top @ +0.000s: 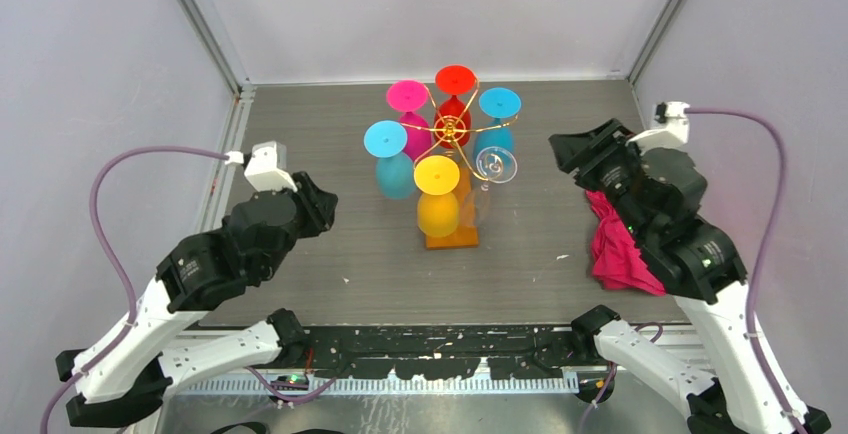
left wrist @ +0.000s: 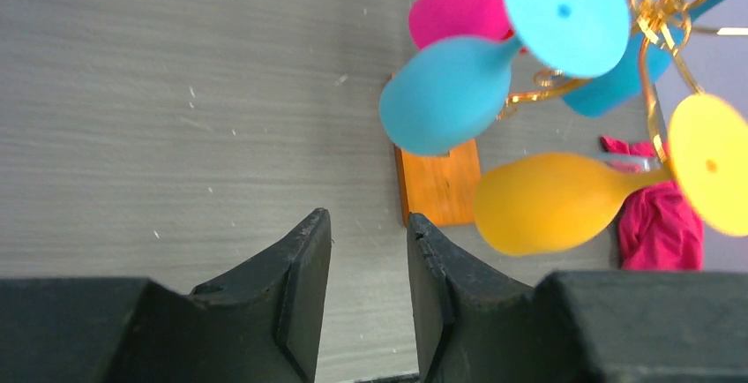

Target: Place the wine glass upside down on the wine glass rack

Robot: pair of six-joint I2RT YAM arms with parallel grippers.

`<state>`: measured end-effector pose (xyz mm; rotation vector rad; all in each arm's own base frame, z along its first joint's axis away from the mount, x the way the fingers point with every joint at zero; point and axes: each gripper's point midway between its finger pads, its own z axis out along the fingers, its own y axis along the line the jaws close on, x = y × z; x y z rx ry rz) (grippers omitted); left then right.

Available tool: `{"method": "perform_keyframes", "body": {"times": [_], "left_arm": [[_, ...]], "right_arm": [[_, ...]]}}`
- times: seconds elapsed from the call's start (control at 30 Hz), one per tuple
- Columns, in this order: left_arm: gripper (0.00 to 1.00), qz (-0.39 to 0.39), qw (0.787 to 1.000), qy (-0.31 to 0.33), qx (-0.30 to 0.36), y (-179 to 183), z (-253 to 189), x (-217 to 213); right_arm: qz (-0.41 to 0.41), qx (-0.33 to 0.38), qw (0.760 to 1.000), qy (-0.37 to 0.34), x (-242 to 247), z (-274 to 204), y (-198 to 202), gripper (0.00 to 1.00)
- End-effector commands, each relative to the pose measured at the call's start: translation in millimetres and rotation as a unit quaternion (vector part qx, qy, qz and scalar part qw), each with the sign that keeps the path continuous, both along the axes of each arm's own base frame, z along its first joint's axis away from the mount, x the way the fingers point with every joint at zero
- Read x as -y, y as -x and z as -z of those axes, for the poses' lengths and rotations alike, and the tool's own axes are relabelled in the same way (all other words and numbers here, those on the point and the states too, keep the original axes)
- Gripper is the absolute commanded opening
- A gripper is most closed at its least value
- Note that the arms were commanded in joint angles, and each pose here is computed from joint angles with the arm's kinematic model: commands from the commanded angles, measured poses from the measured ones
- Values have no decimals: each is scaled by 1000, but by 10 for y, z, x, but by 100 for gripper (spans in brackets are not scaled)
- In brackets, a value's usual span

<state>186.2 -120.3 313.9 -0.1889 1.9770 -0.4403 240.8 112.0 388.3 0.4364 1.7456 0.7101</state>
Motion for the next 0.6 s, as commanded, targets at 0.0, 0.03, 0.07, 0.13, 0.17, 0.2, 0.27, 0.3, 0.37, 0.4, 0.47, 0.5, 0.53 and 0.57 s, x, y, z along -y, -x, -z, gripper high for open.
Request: {"method": "perform_keyframes", "body": {"times": [0.0,0.03,0.07,0.13,0.17,0.2,0.27,0.3,0.37,0.4,0.47,0.5,0.53,0.57], "left_arm": [[40,-31,995,-72,65,-182,-433,-173],[40,-35,993,-88,75,-228,-513,-179],[41,-36,990,-106,84,-270,-586,-177],[42,-45,984,-140,103,-366,-730,-183],[42,-49,980,-155,112,-417,-791,-182],[43,-52,977,-168,119,-482,-840,-173],[43,-49,974,-181,130,-631,-924,-146],[43,-47,974,-180,131,-727,-955,-141],[42,-56,977,-169,119,-993,-975,-219],[42,-62,979,-157,112,-1123,-979,-269],[42,-73,983,-134,103,-1367,-983,-363],[42,-78,982,-137,101,-1467,-967,-390],[42,-86,979,-143,115,-1574,-1019,-403],[41,-87,977,-153,122,-1688,-1029,-389]], "right_arm": [[116,23,987,108,545,-201,-75,54],[127,24,984,123,586,-220,-106,54],[138,24,981,136,625,-245,-141,54],[154,29,974,163,676,-303,-223,55],[161,30,971,174,686,-332,-276,55],[167,30,968,184,698,-355,-323,55],[180,27,962,206,726,-414,-442,55],[185,28,958,217,737,-445,-506,55],[196,24,951,238,763,-486,-690,55],[199,20,949,243,798,-503,-788,55],[203,12,950,237,905,-503,-1017,55],[206,7,951,230,978,-482,-1152,55],[209,3,952,224,1050,-455,-1280,55],[208,-3,954,217,1113,-408,-1411,55]]}}
